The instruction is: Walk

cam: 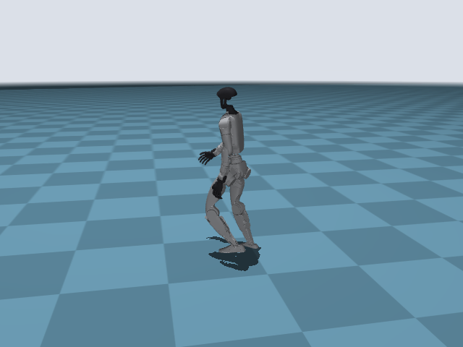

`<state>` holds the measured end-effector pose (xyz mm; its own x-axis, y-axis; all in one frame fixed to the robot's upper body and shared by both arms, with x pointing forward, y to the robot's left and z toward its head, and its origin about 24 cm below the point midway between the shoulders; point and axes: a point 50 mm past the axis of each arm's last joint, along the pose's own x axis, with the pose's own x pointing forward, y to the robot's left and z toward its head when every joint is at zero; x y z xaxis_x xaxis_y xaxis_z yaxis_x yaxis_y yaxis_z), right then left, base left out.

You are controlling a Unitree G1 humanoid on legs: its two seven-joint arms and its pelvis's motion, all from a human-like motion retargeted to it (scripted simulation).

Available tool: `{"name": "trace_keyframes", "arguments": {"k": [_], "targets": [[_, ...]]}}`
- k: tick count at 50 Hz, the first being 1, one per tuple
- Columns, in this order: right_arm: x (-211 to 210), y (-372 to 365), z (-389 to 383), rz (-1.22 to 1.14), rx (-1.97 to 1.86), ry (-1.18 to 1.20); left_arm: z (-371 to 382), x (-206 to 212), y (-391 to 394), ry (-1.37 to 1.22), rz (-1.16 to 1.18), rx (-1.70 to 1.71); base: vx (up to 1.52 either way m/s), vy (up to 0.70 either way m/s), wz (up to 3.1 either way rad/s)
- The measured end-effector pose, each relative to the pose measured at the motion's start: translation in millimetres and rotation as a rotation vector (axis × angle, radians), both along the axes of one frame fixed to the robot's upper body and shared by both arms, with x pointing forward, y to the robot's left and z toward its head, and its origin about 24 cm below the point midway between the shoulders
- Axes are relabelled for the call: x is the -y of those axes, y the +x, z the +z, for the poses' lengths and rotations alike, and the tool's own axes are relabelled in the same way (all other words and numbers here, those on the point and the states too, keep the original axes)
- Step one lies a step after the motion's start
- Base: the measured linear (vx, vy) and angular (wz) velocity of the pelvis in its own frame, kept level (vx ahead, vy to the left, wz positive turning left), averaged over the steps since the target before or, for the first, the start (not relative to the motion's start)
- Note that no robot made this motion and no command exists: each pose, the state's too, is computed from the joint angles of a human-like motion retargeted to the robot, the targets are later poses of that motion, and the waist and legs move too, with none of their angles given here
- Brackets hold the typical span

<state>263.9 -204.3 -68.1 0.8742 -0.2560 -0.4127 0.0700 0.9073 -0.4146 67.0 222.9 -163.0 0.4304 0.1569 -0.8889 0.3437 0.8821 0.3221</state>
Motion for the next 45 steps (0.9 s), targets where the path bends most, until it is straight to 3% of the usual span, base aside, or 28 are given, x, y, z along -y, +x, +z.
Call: {"name": "trace_keyframes", "arguments": {"k": [11,27,36,45], "targets": [[-14,11,4,-0.004,0.020,0.020,-2,21,0,-0.054,-0.002,0.020,0.28,0.10,1.26],[17,-148,-91,-0.170,-0.626,0.099,38,18,100,-0.004,-0.101,0.386,0.40,0.09,1.53],[26,-147,-88,-0.200,-0.608,0.081,53,17,130,0.004,-0.125,0.478,0.47,-0.01,1.29],[18,-133,-85,-0.144,-0.576,0.102,25,9,91,0.016,-0.073,0.254,0.51,-0.12,0.83]]}}
